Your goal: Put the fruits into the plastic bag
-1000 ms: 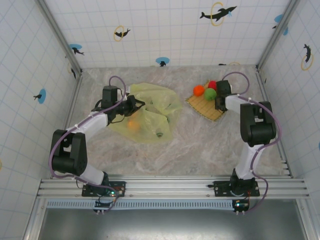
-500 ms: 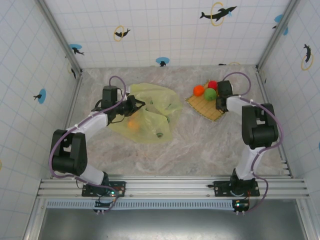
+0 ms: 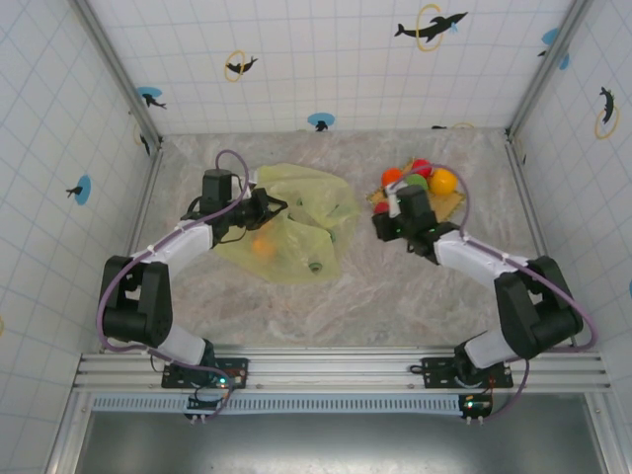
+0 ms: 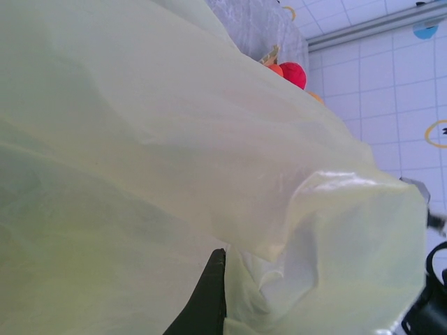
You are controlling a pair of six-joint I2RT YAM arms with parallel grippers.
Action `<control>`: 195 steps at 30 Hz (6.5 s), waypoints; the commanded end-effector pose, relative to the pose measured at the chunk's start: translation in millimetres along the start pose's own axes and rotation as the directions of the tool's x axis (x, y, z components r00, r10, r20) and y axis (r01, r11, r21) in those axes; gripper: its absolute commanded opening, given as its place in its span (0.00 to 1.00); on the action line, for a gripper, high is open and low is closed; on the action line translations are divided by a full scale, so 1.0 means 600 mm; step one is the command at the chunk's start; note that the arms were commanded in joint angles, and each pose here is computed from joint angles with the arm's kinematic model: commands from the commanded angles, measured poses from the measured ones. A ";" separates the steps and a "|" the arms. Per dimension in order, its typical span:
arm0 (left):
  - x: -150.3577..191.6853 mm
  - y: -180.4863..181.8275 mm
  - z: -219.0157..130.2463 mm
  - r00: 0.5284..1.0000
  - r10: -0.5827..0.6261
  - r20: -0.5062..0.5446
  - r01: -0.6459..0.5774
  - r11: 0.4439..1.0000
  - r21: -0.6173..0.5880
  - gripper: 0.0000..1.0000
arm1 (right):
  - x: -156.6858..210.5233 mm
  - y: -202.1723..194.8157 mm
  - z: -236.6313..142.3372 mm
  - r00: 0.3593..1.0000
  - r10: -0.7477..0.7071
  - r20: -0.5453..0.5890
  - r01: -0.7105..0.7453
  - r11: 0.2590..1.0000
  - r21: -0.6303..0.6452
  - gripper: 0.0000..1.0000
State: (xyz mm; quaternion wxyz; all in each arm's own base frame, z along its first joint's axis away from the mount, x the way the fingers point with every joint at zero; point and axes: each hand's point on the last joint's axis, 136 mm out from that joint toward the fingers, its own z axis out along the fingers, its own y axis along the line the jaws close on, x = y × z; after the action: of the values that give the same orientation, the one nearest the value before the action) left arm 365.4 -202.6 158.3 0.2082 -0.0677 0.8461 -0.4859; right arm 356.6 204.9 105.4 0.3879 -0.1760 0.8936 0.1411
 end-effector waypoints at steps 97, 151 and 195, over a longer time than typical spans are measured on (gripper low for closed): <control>-0.011 -0.021 -0.009 0.999 0.003 0.035 -0.004 1.000 0.028 0.00 | -0.018 0.263 -0.008 0.994 -0.109 0.024 0.099 0.752 -0.651 0.89; -0.044 -0.008 -0.039 0.994 -0.015 0.110 0.014 1.000 0.012 0.00 | -0.156 -0.216 0.220 0.979 -0.028 -0.203 0.104 0.921 0.375 0.85; -0.044 -0.011 -0.041 0.993 -0.013 0.114 0.012 1.000 0.014 0.00 | -0.168 -0.064 0.025 1.000 0.001 0.031 -0.004 0.996 0.085 0.60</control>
State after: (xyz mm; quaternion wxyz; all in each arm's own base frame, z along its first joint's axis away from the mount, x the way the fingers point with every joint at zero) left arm 381.5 -180.6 177.9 0.2443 -0.1074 0.8308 -0.4885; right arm 467.8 178.1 141.0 0.3660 -0.1578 0.9160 0.0451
